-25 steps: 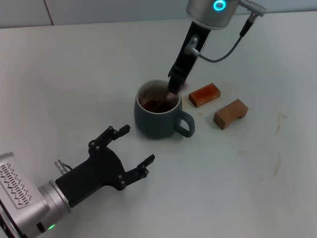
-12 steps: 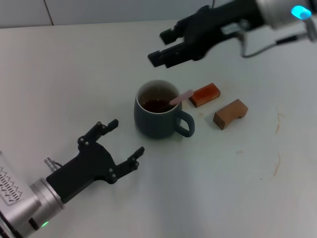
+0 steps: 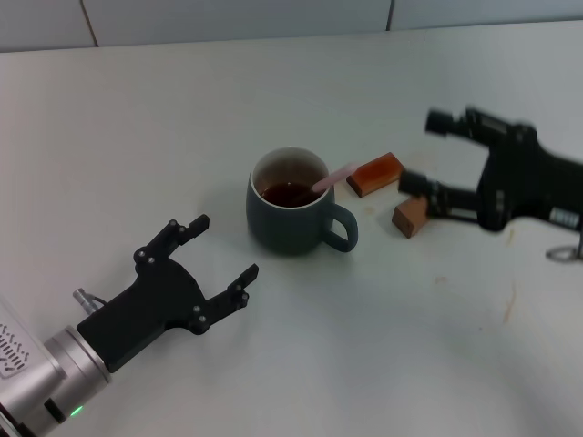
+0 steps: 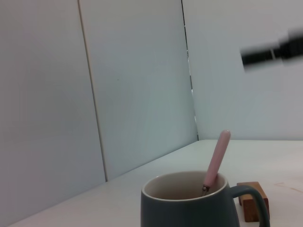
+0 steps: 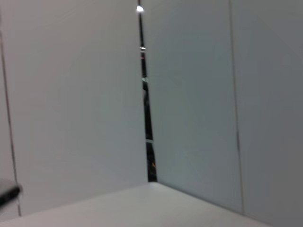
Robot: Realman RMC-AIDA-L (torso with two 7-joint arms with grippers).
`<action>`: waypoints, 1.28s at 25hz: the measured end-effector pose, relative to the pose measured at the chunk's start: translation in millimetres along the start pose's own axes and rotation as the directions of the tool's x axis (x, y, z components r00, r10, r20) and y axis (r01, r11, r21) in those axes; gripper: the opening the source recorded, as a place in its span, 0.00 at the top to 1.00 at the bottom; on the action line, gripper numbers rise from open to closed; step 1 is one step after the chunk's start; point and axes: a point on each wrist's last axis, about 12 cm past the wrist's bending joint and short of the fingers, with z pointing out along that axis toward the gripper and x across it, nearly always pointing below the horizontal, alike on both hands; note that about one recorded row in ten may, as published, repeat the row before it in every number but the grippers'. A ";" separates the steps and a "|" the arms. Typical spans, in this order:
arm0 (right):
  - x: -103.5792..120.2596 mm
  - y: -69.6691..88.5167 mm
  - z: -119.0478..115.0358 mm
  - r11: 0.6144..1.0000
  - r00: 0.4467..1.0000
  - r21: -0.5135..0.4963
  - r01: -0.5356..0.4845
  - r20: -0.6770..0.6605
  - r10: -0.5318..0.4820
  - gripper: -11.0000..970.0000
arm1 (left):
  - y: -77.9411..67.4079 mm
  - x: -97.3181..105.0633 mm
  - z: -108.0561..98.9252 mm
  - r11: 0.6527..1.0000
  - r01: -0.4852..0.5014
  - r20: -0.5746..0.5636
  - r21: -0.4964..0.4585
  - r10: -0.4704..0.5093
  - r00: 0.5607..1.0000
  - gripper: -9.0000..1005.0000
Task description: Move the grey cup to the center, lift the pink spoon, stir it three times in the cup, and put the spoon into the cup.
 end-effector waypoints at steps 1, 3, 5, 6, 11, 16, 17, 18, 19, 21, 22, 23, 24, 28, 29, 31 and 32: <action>11.0 1.9 -2.2 1.000 1.000 0.012 0.010 -0.009 -0.010 0.14 | 0.0 0.0 0.0 1.000 0.000 0.000 0.000 0.000 1.000 0.14; 29.0 4.8 -3.5 0.999 0.999 0.034 0.029 -0.029 -0.028 0.14 | -0.6 -0.1 0.5 1.000 -0.003 0.000 0.005 0.003 1.000 0.14; 37.4 5.9 -2.8 0.998 0.999 0.044 0.034 -0.044 -0.032 0.14 | -1.1 -0.3 1.1 1.000 -0.004 0.001 0.008 0.004 1.000 0.14; 44.7 6.7 -1.7 0.998 0.998 0.051 0.037 -0.059 -0.034 0.14 | -1.4 -0.5 1.5 1.000 -0.005 0.002 0.010 0.005 1.000 0.14; 71.8 12.5 7.0 0.998 0.993 0.056 0.040 -0.116 -0.034 0.14 | -3.1 -1.1 2.5 1.000 -0.005 0.007 0.016 0.005 1.000 0.14; 82.1 11.2 20.9 0.998 0.987 0.057 0.015 -0.162 -0.005 0.14 | -3.5 -2.1 4.6 1.000 -0.006 0.012 0.021 0.006 1.000 0.14; 82.9 10.9 24.1 0.998 0.986 0.054 0.012 -0.166 -0.003 0.14 | -2.6 -2.9 7.2 1.000 -0.010 0.012 0.025 0.010 1.000 0.14; 82.9 10.9 24.1 0.998 0.986 0.054 0.012 -0.166 -0.003 0.14 | -2.6 -2.9 7.2 1.000 -0.010 0.012 0.025 0.010 1.000 0.14; 83.0 10.8 24.8 0.998 0.986 0.054 0.013 -0.166 -0.004 0.14 | -2.6 -2.9 7.2 1.000 -0.010 0.012 0.025 0.010 1.000 0.14; 83.0 10.8 25.2 0.998 0.986 0.054 0.014 -0.165 -0.005 0.14 | -2.4 -3.2 8.5 1.000 -0.011 0.012 0.026 0.011 1.000 0.14; 83.1 10.9 25.3 0.998 0.986 0.055 0.014 -0.165 -0.004 0.14 | -2.5 -3.2 8.8 1.000 -0.012 0.011 0.026 0.012 1.000 0.14; 83.1 10.9 25.3 0.998 0.986 0.055 0.014 -0.165 -0.004 0.14 | -2.5 -3.1 8.9 1.000 -0.012 0.011 0.026 0.012 1.000 0.14; 83.4 11.2 25.5 0.998 0.986 0.056 0.012 -0.165 -0.003 0.14 | -2.5 -3.1 8.9 1.000 -0.012 0.011 0.026 0.012 1.000 0.14; 83.7 11.3 25.3 0.998 0.987 0.059 0.010 -0.163 0.000 0.14 | -2.7 -3.5 9.5 1.000 -0.012 0.013 0.027 0.011 1.000 0.14; 83.8 11.2 25.3 0.998 0.987 0.061 0.010 -0.163 0.000 0.14 | -2.8 -3.7 9.8 1.000 -0.011 0.014 0.027 0.011 1.000 0.14; 83.8 11.2 25.4 0.998 0.987 0.061 0.010 -0.163 0.000 0.14 | -3.0 -4.1 10.4 1.000 -0.011 0.017 0.028 0.011 1.000 0.14; 83.7 10.9 25.5 0.998 0.987 0.062 0.011 -0.162 -0.001 0.14 | -3.0 -4.2 10.5 1.000 -0.011 0.017 0.027 0.011 1.000 0.14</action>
